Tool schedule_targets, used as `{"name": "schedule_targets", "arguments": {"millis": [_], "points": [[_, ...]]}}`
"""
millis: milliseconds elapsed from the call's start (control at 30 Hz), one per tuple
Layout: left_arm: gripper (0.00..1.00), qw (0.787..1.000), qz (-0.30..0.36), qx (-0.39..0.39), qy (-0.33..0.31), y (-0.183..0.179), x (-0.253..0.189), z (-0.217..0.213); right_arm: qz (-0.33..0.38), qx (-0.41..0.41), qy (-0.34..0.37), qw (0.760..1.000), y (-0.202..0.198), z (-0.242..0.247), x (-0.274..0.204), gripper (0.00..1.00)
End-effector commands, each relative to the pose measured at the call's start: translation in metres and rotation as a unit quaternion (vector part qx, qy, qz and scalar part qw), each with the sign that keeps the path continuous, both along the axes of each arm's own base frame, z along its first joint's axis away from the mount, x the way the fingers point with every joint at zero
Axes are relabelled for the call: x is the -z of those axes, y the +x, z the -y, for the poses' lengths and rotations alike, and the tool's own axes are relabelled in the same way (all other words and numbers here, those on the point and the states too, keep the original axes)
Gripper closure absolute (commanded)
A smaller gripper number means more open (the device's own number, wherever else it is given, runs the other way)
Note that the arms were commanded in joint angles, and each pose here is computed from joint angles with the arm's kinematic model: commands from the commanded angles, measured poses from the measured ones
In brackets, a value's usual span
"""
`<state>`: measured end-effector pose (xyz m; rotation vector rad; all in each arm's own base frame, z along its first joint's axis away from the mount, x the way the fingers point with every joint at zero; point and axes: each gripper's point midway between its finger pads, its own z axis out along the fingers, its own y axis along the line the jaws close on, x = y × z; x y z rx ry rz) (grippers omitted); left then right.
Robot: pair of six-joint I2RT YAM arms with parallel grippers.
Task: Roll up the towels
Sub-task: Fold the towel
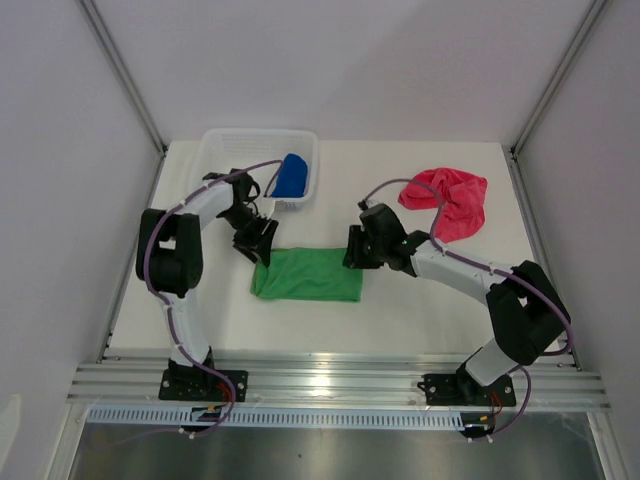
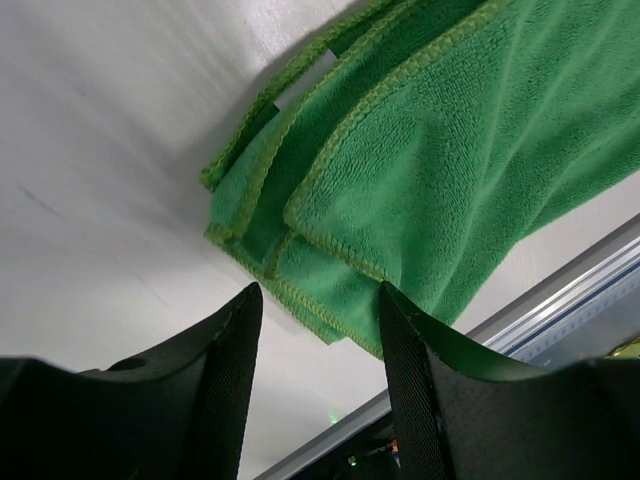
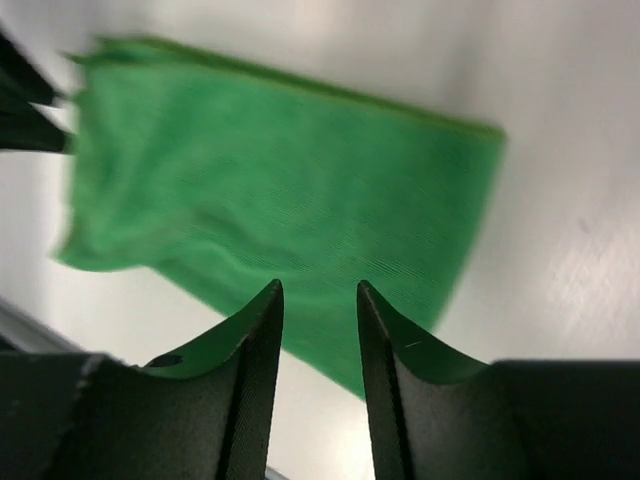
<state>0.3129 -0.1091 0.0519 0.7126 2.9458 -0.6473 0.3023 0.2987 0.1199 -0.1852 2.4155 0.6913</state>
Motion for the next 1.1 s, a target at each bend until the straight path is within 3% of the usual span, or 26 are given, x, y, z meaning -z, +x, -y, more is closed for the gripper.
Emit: {"name": "schedule_targets", "arguments": {"millis": [0, 267, 500, 567, 700, 900, 1033, 1067], "points": [[0.47, 0.999, 0.023, 0.025, 0.010, 0.014, -0.004, 0.008, -0.053, 0.049, -0.043, 0.996, -0.023, 0.039, 0.044, 0.62], [0.51, 1.000, -0.015, 0.021, 0.004, 0.002, 0.014, 0.019, -0.092, 0.061, -0.032, 0.993, -0.039, 0.045, 0.078, 0.58], [0.56, 1.000, -0.001, 0.017, 0.011, 0.010, 0.011, 0.019, -0.099, 0.070, -0.049, 0.991, -0.043, 0.053, 0.085, 0.56], [0.65, 1.000, 0.008, 0.012, 0.014, 0.015, 0.012, 0.019, -0.098, 0.072, -0.051, 0.991, -0.045, 0.056, 0.084, 0.56], [0.75, 1.000, 0.009, 0.010, 0.010, 0.021, 0.010, 0.022, -0.099, 0.078, -0.051, 0.991, -0.047, 0.060, 0.086, 0.56], [0.76, 1.000, 0.006, 0.012, 0.010, 0.020, 0.010, 0.024, -0.112, 0.084, -0.062, 0.988, -0.054, 0.064, 0.094, 0.49], [0.98, 1.000, 0.009, 0.014, 0.010, 0.022, 0.009, 0.024, -0.117, 0.082, -0.052, 0.988, -0.058, 0.063, 0.096, 0.48], [0.99, 1.000, 0.007, 0.014, 0.010, 0.021, 0.010, 0.024, -0.116, 0.081, -0.049, 0.989, -0.058, 0.063, 0.094, 0.48]]}}
